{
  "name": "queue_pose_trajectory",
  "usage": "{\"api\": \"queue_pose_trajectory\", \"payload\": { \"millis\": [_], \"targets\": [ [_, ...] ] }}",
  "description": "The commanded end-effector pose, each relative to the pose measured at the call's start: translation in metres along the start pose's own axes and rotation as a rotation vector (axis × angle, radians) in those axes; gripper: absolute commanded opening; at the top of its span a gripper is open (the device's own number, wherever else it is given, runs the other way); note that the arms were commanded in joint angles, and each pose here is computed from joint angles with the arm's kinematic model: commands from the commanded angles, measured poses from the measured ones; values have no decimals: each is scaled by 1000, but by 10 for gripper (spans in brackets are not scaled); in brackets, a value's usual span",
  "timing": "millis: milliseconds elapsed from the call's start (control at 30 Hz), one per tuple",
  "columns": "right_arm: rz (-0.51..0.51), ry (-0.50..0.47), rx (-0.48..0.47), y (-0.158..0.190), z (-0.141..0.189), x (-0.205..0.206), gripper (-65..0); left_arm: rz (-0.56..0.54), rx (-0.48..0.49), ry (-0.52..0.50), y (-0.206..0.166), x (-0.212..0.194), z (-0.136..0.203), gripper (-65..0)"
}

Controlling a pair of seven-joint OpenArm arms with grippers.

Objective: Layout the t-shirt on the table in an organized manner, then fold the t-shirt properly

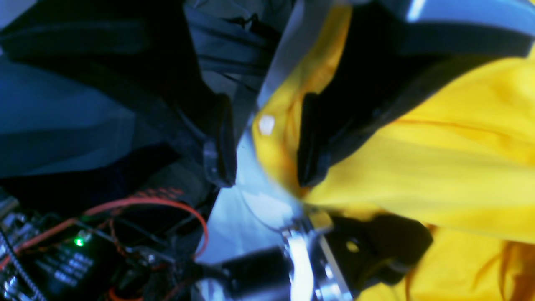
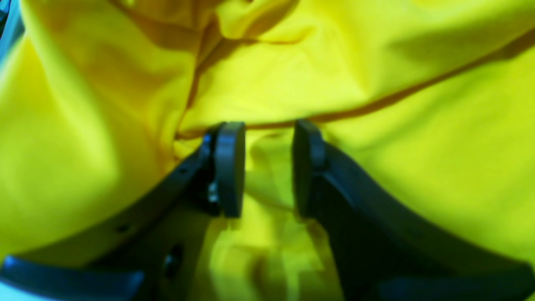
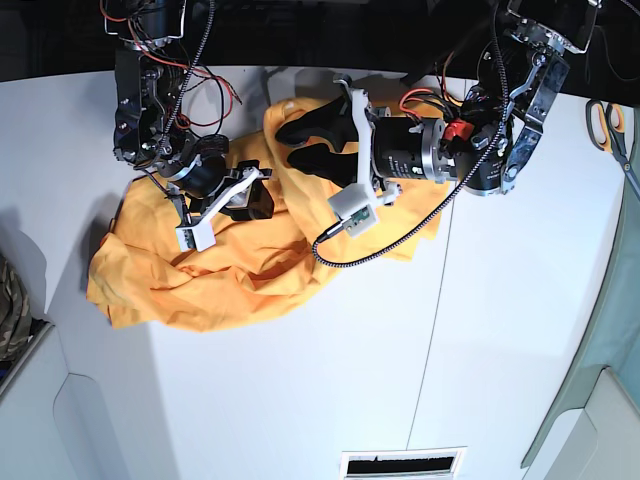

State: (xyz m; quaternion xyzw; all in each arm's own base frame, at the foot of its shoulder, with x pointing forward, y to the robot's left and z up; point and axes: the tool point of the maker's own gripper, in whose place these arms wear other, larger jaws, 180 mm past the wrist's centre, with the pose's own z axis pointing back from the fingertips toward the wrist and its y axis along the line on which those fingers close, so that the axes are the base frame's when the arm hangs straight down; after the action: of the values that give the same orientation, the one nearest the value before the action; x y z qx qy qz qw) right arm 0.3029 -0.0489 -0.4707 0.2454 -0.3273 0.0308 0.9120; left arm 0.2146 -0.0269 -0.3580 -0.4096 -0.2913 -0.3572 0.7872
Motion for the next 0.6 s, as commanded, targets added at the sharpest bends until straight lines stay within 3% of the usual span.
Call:
{"api": "queue_pose_trajectory", "payload": {
  "millis": [0, 133, 400, 567],
  "targets": [
    [17, 36, -45, -13, 3, -3, -433, -22, -11, -54, -1, 17, 3, -367],
    [5, 35, -43, -21, 10, 2, -433, -15, 34, -79, 13, 23, 13, -368],
    [47, 27, -4, -12, 26, 24, -433, 31, 258, -151, 76, 31, 77, -368],
    [32, -14, 12, -8, 25, 32, -433, 91, 284, -131, 77, 6, 88, -368]
  ]
}}
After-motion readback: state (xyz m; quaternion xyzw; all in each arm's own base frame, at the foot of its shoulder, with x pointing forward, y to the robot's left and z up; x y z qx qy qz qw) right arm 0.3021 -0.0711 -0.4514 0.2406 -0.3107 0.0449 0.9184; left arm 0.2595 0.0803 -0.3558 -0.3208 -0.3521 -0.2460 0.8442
